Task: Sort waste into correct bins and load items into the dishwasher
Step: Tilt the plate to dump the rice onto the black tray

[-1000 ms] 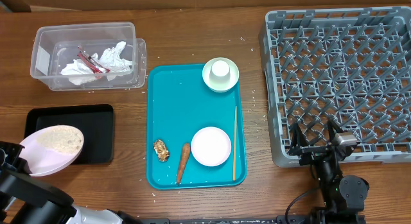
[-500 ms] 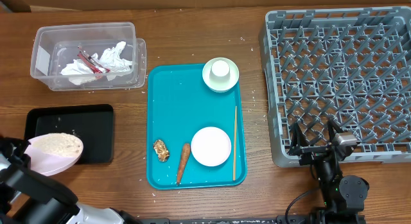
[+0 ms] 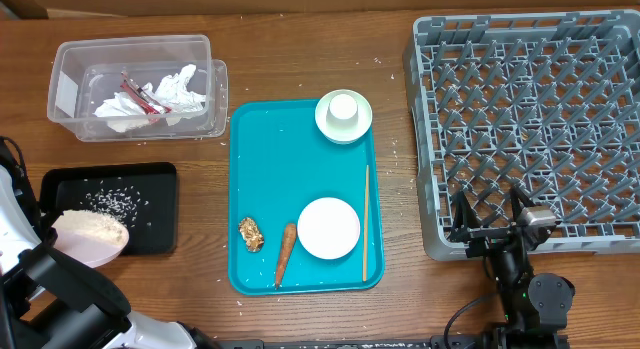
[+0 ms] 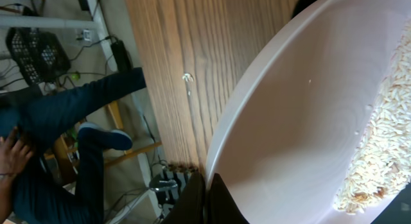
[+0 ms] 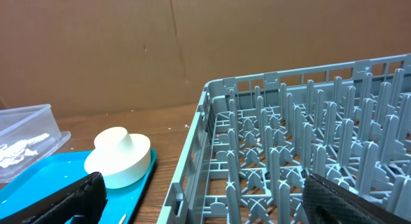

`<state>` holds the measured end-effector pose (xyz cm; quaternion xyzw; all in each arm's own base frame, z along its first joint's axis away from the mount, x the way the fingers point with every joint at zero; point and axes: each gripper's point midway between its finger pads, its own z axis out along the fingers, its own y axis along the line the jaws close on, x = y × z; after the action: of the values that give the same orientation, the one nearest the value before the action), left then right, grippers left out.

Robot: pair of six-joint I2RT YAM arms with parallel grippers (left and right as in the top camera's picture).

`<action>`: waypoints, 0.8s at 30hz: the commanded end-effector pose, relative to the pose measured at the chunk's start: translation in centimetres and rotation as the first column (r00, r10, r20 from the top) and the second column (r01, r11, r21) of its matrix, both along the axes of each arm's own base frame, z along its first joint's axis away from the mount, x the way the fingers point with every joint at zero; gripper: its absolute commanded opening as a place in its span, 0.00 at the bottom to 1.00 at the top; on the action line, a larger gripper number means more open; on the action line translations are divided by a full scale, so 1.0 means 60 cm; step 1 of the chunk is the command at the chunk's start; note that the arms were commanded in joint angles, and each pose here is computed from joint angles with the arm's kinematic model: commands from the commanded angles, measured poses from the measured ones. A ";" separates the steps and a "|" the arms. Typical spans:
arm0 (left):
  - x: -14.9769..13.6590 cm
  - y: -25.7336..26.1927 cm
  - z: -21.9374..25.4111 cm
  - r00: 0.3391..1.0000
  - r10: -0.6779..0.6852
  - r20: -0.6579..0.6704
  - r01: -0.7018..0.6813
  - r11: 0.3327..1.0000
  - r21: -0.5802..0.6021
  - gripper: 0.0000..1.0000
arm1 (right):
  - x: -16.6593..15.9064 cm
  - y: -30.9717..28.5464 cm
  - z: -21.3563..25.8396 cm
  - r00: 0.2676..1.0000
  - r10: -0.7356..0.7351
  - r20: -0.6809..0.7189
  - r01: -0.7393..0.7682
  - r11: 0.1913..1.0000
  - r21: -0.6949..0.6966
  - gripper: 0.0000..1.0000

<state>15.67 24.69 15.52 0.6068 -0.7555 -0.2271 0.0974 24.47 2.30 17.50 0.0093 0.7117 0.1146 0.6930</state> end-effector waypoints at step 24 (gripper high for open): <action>0.050 0.017 0.074 0.988 -0.116 -0.102 0.143 0.936 0.322 0.04 | 0.000 0.002 -0.003 1.000 0.003 0.005 -0.003 1.000 -0.001 1.00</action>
<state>18.25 24.88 17.74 0.5516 -0.7587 -0.3428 0.0506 24.47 2.30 17.50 0.0091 0.7117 0.1145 0.6930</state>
